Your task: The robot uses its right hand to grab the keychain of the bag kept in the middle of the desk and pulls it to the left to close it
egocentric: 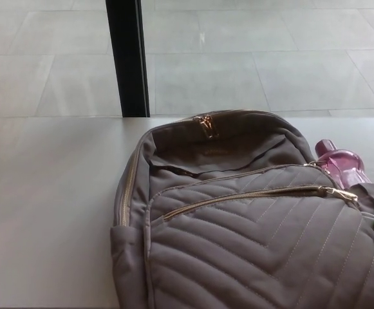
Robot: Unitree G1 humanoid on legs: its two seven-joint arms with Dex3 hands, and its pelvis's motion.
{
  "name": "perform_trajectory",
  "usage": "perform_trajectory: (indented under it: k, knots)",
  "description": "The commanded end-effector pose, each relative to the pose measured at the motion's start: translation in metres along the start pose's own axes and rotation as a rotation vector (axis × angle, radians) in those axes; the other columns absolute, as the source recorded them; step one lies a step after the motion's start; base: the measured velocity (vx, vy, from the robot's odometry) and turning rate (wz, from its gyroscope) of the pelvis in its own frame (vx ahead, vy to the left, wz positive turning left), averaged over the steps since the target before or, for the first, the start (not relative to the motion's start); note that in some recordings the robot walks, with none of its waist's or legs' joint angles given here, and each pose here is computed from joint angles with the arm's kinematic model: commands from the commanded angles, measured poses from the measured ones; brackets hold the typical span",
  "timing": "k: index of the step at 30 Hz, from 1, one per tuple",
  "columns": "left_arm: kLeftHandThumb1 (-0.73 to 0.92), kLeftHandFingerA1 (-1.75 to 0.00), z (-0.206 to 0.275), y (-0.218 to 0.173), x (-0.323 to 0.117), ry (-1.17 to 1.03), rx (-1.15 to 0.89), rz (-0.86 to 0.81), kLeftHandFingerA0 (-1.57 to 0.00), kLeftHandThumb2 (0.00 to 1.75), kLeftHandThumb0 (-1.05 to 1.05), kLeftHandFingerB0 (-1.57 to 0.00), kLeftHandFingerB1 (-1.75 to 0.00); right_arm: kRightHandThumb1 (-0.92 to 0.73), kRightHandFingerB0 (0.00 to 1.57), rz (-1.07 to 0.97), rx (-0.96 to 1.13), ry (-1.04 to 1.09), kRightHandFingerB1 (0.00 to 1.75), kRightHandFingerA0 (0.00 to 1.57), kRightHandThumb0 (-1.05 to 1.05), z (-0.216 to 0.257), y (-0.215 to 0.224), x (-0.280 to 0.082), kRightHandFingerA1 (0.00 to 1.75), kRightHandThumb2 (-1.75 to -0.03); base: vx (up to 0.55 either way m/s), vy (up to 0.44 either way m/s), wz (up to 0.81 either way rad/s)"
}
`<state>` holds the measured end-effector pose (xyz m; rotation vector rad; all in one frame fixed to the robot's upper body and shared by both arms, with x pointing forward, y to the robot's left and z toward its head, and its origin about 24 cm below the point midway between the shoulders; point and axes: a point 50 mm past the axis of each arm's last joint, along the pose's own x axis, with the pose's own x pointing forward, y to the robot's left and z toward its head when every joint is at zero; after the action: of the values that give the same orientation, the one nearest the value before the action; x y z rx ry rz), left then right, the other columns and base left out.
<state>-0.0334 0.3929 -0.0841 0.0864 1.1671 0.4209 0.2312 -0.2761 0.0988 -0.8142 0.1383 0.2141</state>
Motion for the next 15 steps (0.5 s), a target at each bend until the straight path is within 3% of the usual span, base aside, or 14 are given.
perform_trajectory:
  k: [1, 2, 3, 5, 6, 8, 9, 10, 12, 13, 14, 15]
  knots:
    - [0.40, -1.00, 0.003, 0.006, -0.002, -0.013, 0.019, -0.003, -0.73, 1.08, -0.86, -0.45, -0.80, -0.80, 0.39, 0.002, -0.061, -0.017, 0.34, 0.76, -0.53, 0.007, 0.011, -0.001, 1.19, -0.64, 0.00, 0.000, 0.00]
    - [0.48, -1.08, 0.002, 0.006, -0.003, -0.015, 0.024, -0.010, -0.69, 0.86, -0.84, -0.40, -0.83, -0.81, 0.44, -0.012, -0.072, -0.038, 0.36, 0.81, -0.47, 0.009, 0.012, -0.001, 1.37, -0.64, 0.00, 0.000, 0.00]
    - [0.42, -0.98, 0.002, 0.006, -0.003, -0.013, 0.030, -0.014, -0.72, 1.09, -0.88, -0.43, -0.78, -0.81, 0.46, -0.022, -0.077, -0.048, 0.36, 0.79, -0.44, 0.011, 0.013, -0.002, 1.45, -0.67, 0.00, 0.000, 0.00]
    - [0.40, -0.98, 0.002, 0.006, -0.004, -0.012, 0.044, -0.026, -0.71, 1.07, -0.83, -0.41, -0.77, -0.81, 0.51, -0.045, -0.085, -0.070, 0.39, 0.81, -0.40, 0.013, 0.013, -0.002, 1.54, -0.69, 0.00, 0.000, 0.00]
    - [0.47, -1.12, 0.002, 0.006, -0.004, -0.011, 0.041, -0.028, -0.65, 0.91, -0.81, -0.37, -0.85, -0.82, 0.54, -0.063, -0.087, -0.075, 0.39, 0.82, -0.42, 0.014, 0.014, -0.004, 1.57, -0.70, 0.00, 0.000, 0.00]
    - [0.51, -1.06, 0.002, 0.007, -0.005, -0.016, 0.033, -0.029, -0.65, 0.88, -0.85, -0.38, -0.82, -0.82, 0.59, -0.087, -0.092, -0.075, 0.42, 0.84, -0.38, 0.015, 0.014, -0.005, 1.59, -0.70, 0.00, 0.000, 0.00]
    - [0.51, -1.06, 0.002, 0.007, -0.005, -0.023, 0.055, -0.031, -0.65, 0.88, -0.85, -0.38, -0.82, -0.82, 0.59, -0.105, -0.095, -0.081, 0.42, 0.84, -0.38, 0.016, 0.014, -0.005, 1.59, -0.70, 0.00, 0.000, 0.00]
    - [0.44, -0.98, 0.002, 0.007, -0.005, -0.019, 0.052, -0.029, -0.72, 1.10, -0.88, -0.44, -0.79, -0.82, 0.63, -0.126, -0.105, -0.096, 0.45, 0.84, -0.36, 0.017, 0.013, -0.005, 1.63, -0.70, 0.00, 0.000, 0.00]
    - [0.44, -0.99, 0.001, 0.006, -0.004, -0.008, 0.050, -0.019, -0.73, 1.10, -0.85, -0.47, -0.79, -0.84, 0.64, -0.140, -0.133, -0.103, 0.46, 0.86, -0.36, 0.019, 0.012, -0.006, 1.65, -0.71, 0.00, 0.000, 0.00]
    - [0.52, -1.08, 0.001, 0.006, -0.004, -0.016, 0.044, -0.031, -0.68, 0.88, -0.83, -0.41, -0.83, -0.83, 0.65, -0.148, -0.145, -0.105, 0.47, 0.85, -0.35, 0.020, 0.012, -0.006, 1.67, -0.69, 0.00, 0.000, 0.00]
    - [0.55, -1.06, 0.002, 0.006, -0.005, -0.022, 0.066, -0.031, -0.69, 0.87, -0.85, -0.41, -0.82, -0.83, 0.67, -0.159, -0.165, -0.108, 0.48, 0.86, -0.34, 0.021, 0.011, -0.007, 1.69, -0.69, 0.00, 0.000, 0.00]
    - [0.44, -0.98, 0.002, 0.006, -0.005, -0.023, 0.073, -0.030, -0.70, 1.04, -0.85, -0.41, -0.78, -0.78, 0.73, -0.163, -0.200, -0.111, 0.53, 0.86, -0.25, 0.022, 0.010, -0.007, 1.75, -0.75, 0.00, 0.000, 0.00]
